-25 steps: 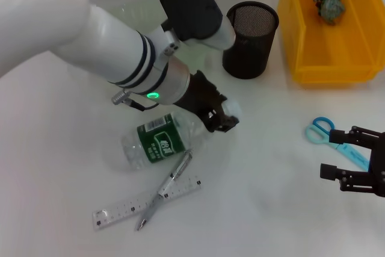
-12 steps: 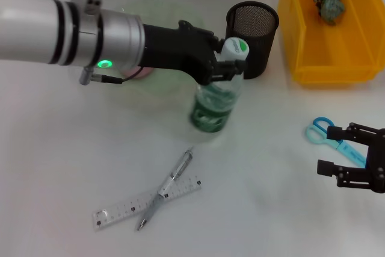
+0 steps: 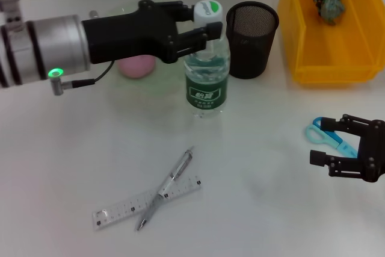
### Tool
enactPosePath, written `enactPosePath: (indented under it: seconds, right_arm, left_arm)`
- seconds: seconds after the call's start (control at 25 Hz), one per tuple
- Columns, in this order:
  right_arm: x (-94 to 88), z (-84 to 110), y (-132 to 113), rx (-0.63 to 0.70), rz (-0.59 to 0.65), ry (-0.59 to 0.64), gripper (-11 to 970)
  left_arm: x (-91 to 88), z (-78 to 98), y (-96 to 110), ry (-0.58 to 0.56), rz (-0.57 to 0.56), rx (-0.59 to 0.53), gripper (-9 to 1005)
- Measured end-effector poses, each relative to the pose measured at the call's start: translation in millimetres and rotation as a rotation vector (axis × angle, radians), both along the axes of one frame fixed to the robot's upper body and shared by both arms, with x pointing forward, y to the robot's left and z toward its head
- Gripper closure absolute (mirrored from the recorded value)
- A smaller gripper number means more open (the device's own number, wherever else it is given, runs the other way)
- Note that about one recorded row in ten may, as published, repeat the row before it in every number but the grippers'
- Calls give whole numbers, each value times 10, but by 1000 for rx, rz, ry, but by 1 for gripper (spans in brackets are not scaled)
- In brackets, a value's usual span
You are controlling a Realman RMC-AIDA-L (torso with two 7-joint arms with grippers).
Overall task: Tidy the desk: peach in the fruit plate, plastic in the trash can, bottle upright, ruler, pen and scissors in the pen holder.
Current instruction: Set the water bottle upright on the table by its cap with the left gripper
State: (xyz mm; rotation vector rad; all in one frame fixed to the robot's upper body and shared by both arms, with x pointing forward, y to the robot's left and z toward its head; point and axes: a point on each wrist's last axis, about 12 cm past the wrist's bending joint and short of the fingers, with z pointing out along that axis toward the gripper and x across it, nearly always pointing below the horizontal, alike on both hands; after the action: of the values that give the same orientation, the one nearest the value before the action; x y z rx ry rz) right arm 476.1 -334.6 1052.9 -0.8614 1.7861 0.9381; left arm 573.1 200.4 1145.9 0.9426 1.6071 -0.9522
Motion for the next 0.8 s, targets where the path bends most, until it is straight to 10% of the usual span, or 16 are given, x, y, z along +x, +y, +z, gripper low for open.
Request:
enactPosePath:
  seconds: [0.4,0.8]
  right_arm:
    - [108,31,115,19,25,-11,128]
    - [231,80,224,24,50,-31,129]
  left_arm:
    - [-454,-421,588,-182,52,-282,559]
    - [-697,-681,759,-220,175,-293,560]
